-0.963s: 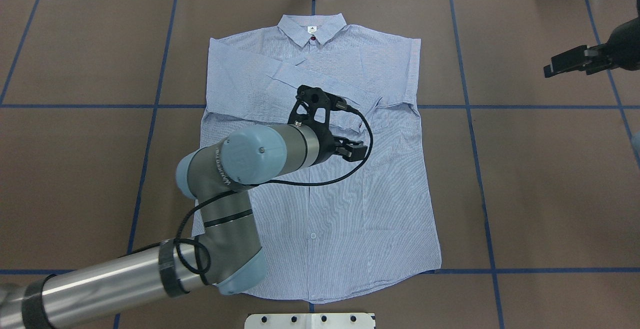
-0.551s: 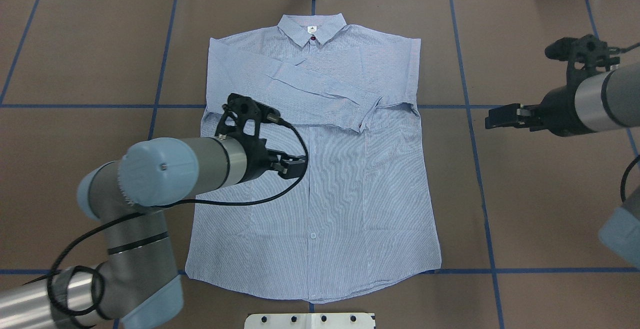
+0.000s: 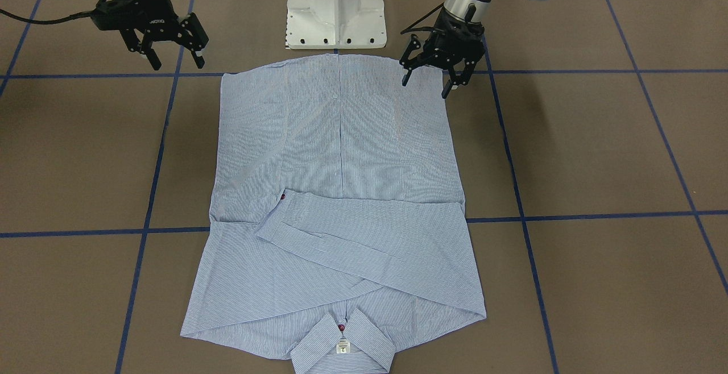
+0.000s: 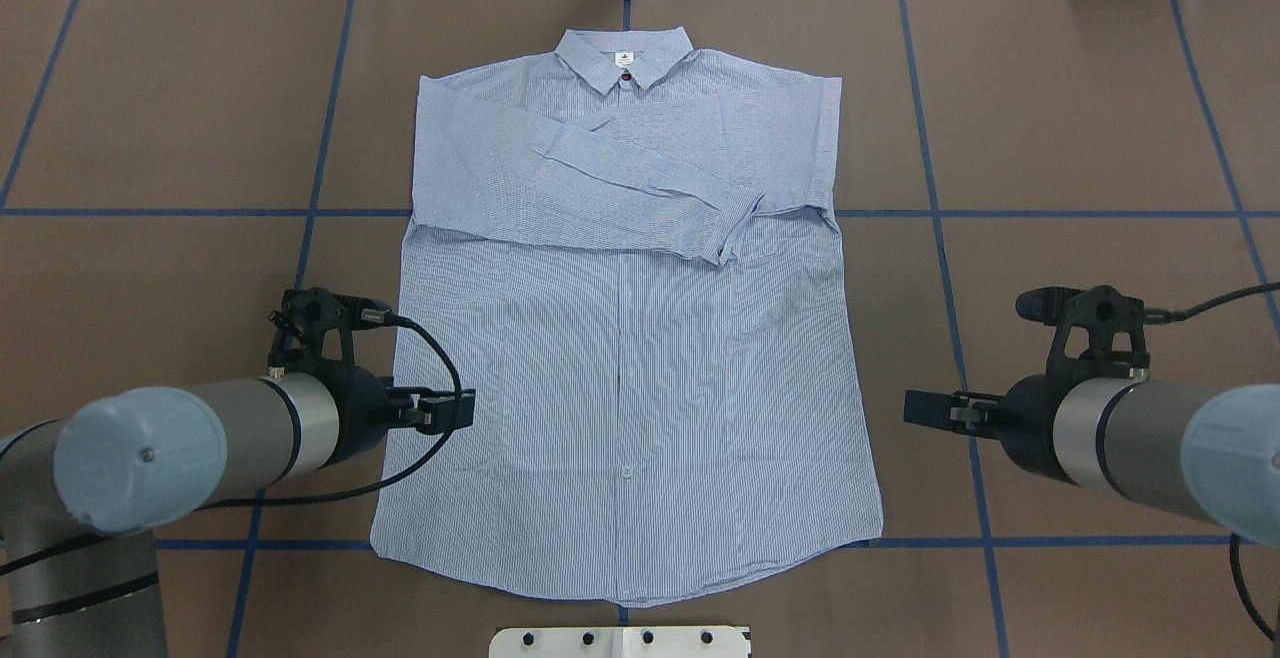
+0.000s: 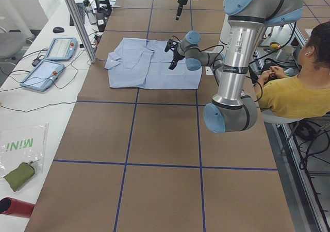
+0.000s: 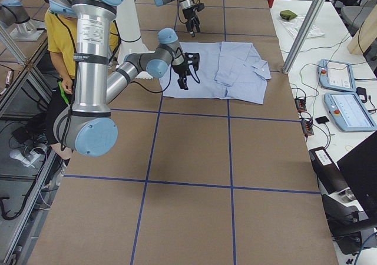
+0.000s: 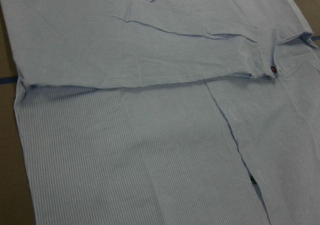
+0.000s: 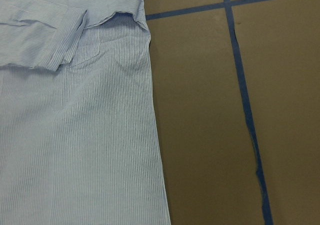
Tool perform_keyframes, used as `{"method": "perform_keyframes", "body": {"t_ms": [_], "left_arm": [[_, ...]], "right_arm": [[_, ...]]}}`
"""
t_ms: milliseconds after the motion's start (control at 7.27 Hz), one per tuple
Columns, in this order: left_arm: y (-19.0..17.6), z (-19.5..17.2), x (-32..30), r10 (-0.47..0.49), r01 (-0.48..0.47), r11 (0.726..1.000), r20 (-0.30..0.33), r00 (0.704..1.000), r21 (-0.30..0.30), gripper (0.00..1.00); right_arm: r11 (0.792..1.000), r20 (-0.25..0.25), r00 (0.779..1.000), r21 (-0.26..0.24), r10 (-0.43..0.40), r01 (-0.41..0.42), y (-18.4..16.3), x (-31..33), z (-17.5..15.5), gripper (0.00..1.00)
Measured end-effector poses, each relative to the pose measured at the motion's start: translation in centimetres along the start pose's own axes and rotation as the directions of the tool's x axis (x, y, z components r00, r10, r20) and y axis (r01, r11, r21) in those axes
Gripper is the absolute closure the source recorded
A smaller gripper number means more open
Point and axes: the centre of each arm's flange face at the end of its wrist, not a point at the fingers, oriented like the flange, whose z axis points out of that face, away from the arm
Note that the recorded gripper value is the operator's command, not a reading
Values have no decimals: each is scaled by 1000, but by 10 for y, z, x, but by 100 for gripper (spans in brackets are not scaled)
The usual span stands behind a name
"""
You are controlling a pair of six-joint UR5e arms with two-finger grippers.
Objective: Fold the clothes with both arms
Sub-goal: 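Move both grippers down to the shirt's hem corners nearest the robot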
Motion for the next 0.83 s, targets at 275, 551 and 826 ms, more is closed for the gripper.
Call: {"method": "perform_keyframes", "body": {"t_ms": [275, 551, 826], "left_arm": [[47, 11, -15, -99, 103, 992, 50, 994, -67, 1], [73, 16, -21, -113, 123, 986, 94, 989, -109, 8], [91, 22, -22, -124, 143, 980, 140, 982, -138, 24]], "right_arm": [[1000, 0, 1000, 20, 6, -6, 18, -6, 4, 0], [1000, 2, 1000, 23, 7, -7, 21, -7, 4, 0], [1000, 4, 1000, 27, 7, -7, 21, -8, 4, 0]]}}
